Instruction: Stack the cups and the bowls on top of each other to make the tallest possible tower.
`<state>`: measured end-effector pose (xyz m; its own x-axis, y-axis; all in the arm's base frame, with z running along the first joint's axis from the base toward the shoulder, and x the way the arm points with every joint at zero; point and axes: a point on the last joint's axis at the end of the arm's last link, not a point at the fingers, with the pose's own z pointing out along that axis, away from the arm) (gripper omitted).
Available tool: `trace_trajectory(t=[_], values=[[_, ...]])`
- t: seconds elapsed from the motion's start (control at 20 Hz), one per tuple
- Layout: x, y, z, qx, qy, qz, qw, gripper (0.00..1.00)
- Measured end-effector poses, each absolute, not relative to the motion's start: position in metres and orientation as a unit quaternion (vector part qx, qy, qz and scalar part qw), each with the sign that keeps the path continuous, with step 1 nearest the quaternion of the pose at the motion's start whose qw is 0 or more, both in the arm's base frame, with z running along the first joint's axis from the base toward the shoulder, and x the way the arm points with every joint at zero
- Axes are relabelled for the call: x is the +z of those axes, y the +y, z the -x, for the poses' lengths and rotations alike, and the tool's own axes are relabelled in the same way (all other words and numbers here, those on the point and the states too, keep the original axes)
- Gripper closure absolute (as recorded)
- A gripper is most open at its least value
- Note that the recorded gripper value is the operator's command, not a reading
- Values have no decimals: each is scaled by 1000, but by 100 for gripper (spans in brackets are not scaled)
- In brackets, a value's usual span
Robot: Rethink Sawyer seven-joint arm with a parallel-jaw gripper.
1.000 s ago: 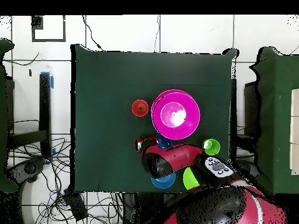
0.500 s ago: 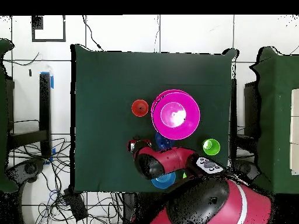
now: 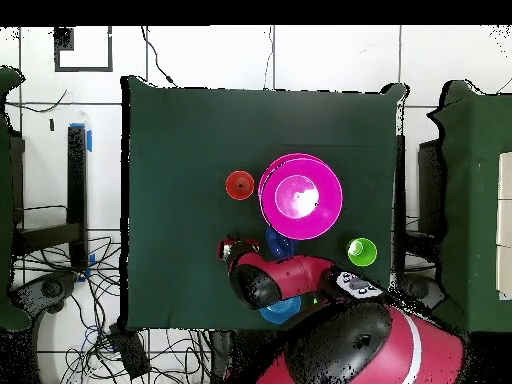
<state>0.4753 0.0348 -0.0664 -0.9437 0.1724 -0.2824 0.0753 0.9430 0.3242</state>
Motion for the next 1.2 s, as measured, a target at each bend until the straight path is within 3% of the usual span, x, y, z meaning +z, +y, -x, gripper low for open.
trace_trajectory(t=[0.05, 0.1, 0.6, 1.2], values=[[-66, 35, -475, 157, 973, -66, 156, 100], [-65, 36, -476, 158, 973, -68, 156, 0], [-58, 50, -467, 170, 971, -65, 157, 0], [-22, -38, -443, 130, 979, -125, 96, 0]])
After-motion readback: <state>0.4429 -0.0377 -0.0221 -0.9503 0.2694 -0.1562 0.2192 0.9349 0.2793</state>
